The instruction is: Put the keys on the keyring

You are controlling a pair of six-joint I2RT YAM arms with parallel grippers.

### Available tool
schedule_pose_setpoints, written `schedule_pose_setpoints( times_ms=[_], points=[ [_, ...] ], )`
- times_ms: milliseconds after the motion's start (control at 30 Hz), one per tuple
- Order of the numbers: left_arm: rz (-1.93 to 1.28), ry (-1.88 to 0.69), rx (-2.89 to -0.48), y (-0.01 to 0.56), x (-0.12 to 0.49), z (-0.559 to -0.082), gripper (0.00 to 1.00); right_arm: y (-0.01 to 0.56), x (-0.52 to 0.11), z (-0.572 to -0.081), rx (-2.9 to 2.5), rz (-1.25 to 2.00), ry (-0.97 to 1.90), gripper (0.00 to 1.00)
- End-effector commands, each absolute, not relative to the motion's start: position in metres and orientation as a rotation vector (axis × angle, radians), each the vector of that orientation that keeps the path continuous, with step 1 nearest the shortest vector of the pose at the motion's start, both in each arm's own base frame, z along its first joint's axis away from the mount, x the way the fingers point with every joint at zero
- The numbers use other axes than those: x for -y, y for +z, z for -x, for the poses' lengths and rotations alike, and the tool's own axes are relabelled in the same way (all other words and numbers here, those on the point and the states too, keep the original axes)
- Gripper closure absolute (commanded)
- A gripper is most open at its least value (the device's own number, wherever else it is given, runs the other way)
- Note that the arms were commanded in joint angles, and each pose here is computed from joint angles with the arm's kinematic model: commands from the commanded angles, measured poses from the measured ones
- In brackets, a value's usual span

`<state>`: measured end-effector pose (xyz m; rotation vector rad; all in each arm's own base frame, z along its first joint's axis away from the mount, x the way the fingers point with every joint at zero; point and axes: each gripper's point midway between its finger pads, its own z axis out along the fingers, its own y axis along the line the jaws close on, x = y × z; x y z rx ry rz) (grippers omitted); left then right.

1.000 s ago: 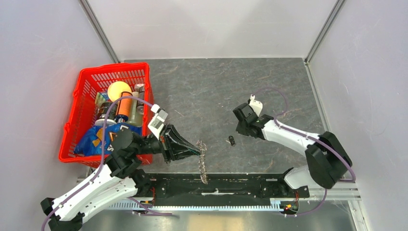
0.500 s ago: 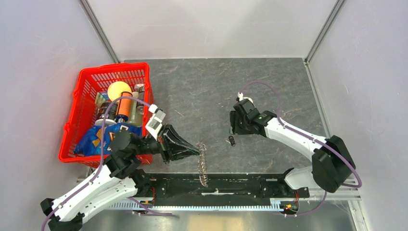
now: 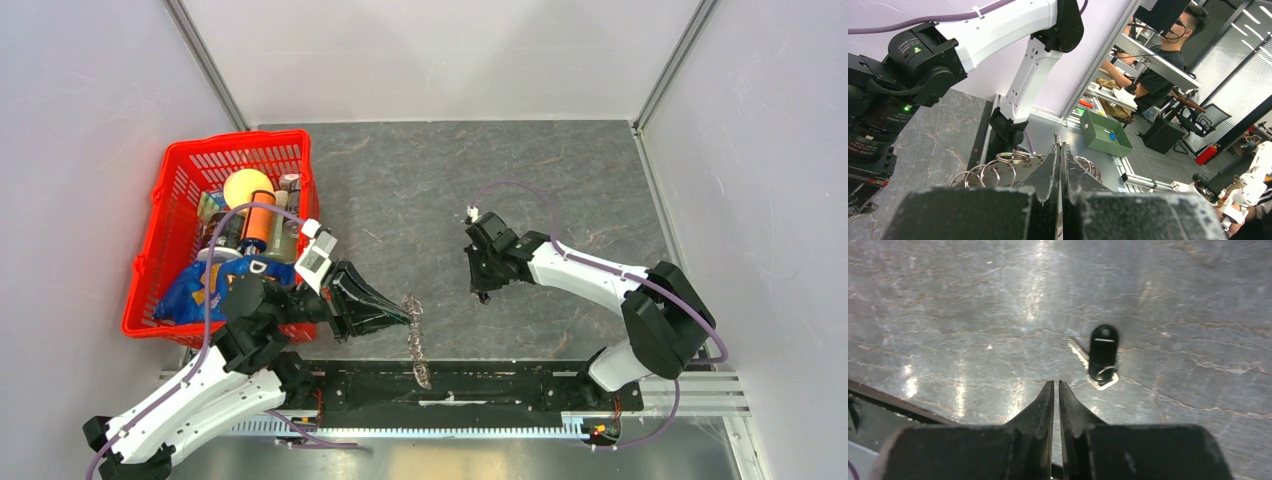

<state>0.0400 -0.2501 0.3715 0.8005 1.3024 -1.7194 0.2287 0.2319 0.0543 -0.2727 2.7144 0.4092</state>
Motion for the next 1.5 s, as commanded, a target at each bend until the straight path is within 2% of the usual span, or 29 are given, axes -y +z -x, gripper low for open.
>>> schedule_pose_setpoints(
  times_ms=[0,133,800,1000,1467],
  points=[
    [-0.814,-1.735,-1.249,0.384,0.246,-0.034,0.98,0.062,-0.249,-0.23,-2.697,0.333,0.453,0.91],
    [-0.812,-1.733,-1.253,0.383,0.247,-0.035,0.98,0.047,-0.243,-0.227,-2.74,0.32,0.404,1.0],
    [-0.811,-1.726,-1.273,0.38,0.252,-0.04,0.98,0.01,-0.236,-0.23,-2.801,0.242,0.289,1.0],
    [-0.809,-1.724,-1.276,0.38,0.253,-0.041,0.98,0.004,-0.209,-0.239,-2.78,0.123,0.095,1.0],
    [-0.806,-1.732,-1.272,0.382,0.253,-0.041,0.98,0.001,-0.147,-0.241,-2.689,-0.297,-0.069,1.0]
  ],
)
